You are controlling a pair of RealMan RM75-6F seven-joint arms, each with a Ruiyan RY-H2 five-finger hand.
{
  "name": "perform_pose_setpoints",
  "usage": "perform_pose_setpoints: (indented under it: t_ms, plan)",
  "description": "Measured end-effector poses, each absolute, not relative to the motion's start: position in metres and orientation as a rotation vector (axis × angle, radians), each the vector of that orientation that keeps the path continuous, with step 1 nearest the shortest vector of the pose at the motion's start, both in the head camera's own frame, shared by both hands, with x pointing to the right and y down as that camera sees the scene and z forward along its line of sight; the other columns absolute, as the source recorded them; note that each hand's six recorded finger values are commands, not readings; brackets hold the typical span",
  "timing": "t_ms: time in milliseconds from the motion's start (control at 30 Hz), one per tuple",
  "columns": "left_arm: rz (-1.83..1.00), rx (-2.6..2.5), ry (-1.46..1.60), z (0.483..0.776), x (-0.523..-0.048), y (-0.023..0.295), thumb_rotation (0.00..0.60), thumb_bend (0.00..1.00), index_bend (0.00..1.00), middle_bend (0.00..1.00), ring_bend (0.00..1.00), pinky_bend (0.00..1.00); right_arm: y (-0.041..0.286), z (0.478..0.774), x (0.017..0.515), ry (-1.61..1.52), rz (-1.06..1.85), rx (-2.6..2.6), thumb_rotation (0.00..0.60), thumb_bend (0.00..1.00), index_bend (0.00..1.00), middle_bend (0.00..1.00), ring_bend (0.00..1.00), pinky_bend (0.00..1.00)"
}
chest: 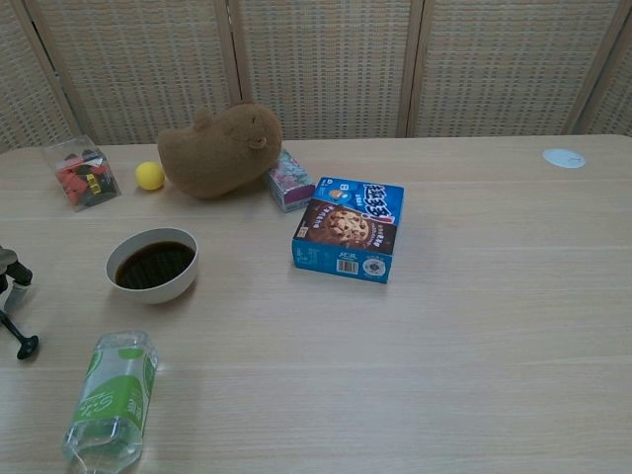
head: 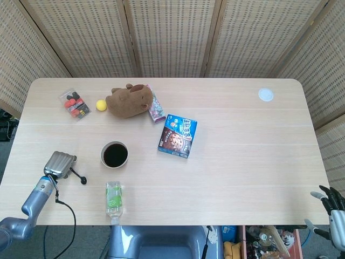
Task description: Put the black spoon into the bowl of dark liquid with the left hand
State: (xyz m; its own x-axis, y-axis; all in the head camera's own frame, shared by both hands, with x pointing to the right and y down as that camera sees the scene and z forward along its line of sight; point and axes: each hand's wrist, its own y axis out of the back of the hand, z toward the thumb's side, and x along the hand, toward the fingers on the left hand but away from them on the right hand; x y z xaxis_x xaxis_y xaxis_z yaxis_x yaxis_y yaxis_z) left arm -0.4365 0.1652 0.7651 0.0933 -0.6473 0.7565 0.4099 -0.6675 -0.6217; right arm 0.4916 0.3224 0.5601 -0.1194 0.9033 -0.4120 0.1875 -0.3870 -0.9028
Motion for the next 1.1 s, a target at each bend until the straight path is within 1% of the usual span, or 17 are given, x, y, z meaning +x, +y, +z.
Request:
perform_pose_setpoints:
  t_ms: [833, 1100]
  plan:
    - [-1.715, -1.574, 0.215, 0.7694, -0.4376, 0.1661, 0.6, 0.36, 0.56, 0.78, 0.58, 0.63, 0.3248, 0.5599, 0.4935, -1.23, 1.568, -1.559, 0.6, 0.3, 0.29, 0.23, 0.11, 0.21]
    - [-1.713, -1.583, 0.217, 0.7699, -0.434, 0.1672, 0.6, 0.39, 0.58, 0.78, 0.58, 0.63, 0.3255, 0.5587, 0.4943, -1.234, 1.567, -1.555, 0.6, 0.3, 0.29, 0.23, 0.11, 0.21]
